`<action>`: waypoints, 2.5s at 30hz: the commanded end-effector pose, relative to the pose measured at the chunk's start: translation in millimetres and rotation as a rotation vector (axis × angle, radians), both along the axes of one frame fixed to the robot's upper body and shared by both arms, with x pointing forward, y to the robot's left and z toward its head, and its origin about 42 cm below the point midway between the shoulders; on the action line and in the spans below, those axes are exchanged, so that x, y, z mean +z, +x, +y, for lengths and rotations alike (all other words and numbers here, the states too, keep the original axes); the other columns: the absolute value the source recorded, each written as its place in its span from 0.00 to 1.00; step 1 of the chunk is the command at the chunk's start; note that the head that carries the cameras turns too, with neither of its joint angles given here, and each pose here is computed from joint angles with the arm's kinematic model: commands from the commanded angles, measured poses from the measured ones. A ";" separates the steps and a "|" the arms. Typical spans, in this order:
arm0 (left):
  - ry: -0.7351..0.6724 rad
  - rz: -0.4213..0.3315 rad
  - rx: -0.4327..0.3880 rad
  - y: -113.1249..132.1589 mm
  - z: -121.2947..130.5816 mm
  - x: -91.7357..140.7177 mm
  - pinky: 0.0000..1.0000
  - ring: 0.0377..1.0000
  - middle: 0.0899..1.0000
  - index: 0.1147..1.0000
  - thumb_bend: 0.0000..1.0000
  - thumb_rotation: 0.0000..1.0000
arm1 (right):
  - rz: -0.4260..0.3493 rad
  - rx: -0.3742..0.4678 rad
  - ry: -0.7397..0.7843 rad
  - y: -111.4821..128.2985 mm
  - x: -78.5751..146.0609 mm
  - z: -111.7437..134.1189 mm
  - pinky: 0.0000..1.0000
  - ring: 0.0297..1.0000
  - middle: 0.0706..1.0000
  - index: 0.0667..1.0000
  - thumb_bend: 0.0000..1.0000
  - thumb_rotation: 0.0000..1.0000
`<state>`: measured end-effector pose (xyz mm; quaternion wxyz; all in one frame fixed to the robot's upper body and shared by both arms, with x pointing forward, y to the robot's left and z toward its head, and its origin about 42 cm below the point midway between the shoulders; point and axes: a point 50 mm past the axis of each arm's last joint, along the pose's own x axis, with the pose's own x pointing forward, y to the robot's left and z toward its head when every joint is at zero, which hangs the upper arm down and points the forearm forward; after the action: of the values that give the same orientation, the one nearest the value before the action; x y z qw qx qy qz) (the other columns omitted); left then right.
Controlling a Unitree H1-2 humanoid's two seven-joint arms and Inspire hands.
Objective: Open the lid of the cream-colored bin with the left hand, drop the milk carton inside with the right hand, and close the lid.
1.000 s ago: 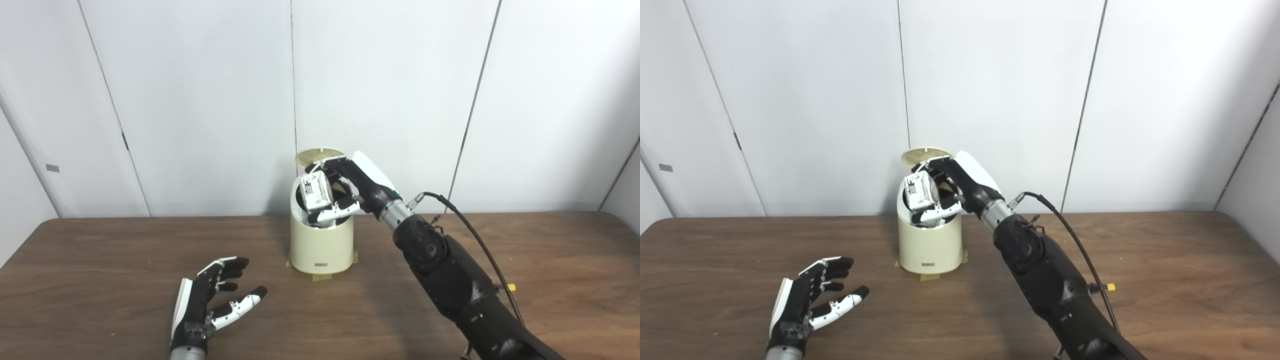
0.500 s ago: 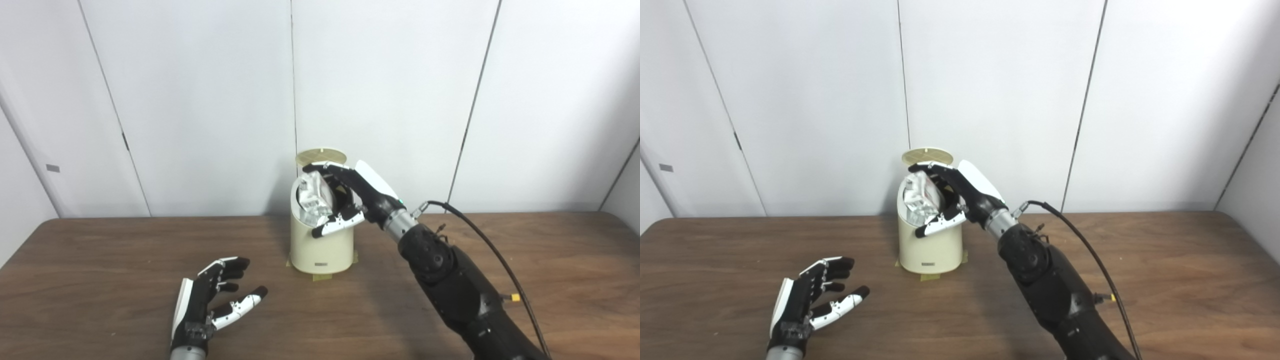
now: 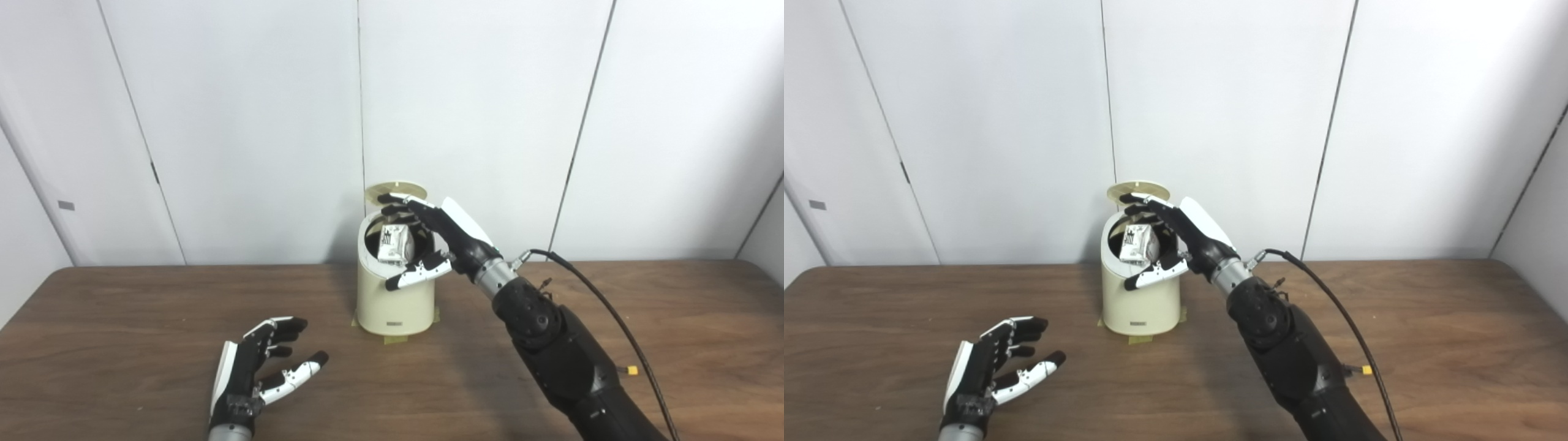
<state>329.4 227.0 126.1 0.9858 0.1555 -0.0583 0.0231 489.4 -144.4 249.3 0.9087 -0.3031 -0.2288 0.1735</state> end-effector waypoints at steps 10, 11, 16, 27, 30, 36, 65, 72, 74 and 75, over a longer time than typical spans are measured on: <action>0.019 -0.033 0.003 5.0 4.0 7.1 0.67 0.71 0.68 0.59 0.72 0.15 | -0.214 -0.032 0.254 -31.9 37.5 -23.4 0.50 0.64 0.72 0.74 0.78 0.00; 0.017 -0.033 0.003 5.2 4.1 7.1 0.66 0.71 0.68 0.59 0.72 0.14 | -0.226 -0.036 0.266 -33.9 37.9 -25.1 0.50 0.64 0.71 0.73 0.78 0.00; 0.013 -0.030 -0.001 5.5 5.3 5.3 0.66 0.71 0.68 0.59 0.71 0.12 | -0.235 -0.066 0.315 -43.1 33.4 -40.4 0.53 0.67 0.71 0.74 0.78 0.00; 0.015 -0.032 -0.013 4.9 7.6 4.8 0.66 0.72 0.69 0.60 0.71 0.13 | -0.204 -0.137 0.395 -65.4 2.7 -75.1 0.55 0.66 0.72 0.74 0.78 0.02; 0.011 -0.065 -0.024 5.8 7.7 6.6 0.67 0.72 0.70 0.62 0.71 0.14 | -0.158 -0.147 0.442 -77.1 -13.2 -81.4 0.53 0.64 0.73 0.75 0.77 0.00; -0.012 -0.136 -0.041 5.1 4.1 20.2 0.65 0.70 0.72 0.71 0.70 0.15 | 0.030 -0.052 0.492 -106.0 -35.1 -85.8 0.55 0.68 0.79 0.80 0.79 0.15; 0.238 -0.344 -0.258 130.1 -41.6 184.0 0.74 0.88 0.91 0.92 0.92 0.31 | 0.144 -0.107 0.635 -120.0 -71.5 -70.3 0.55 0.69 0.80 0.81 0.76 0.14; 0.352 -0.313 -0.251 160.5 -55.9 197.2 0.82 0.97 0.98 0.98 0.94 0.36 | 0.138 -0.100 0.634 -118.1 -69.3 -67.3 0.51 0.61 0.77 0.80 0.75 0.10; 0.406 -0.303 -0.259 164.1 -59.3 200.6 0.88 0.99 1.00 1.00 0.94 0.39 | 0.137 -0.101 0.636 -118.2 -69.4 -67.1 0.50 0.59 0.76 0.79 0.75 0.10; 0.436 -0.301 -0.265 165.9 -60.9 202.9 0.89 1.00 1.00 1.00 0.94 0.39 | 0.140 -0.100 0.639 -118.4 -69.4 -66.9 0.50 0.59 0.76 0.79 0.75 0.10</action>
<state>486.7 171.2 285.9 0.9219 0.3280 -0.1768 -0.1059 362.3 -214.9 154.5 0.9872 -0.0048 -0.1440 0.0681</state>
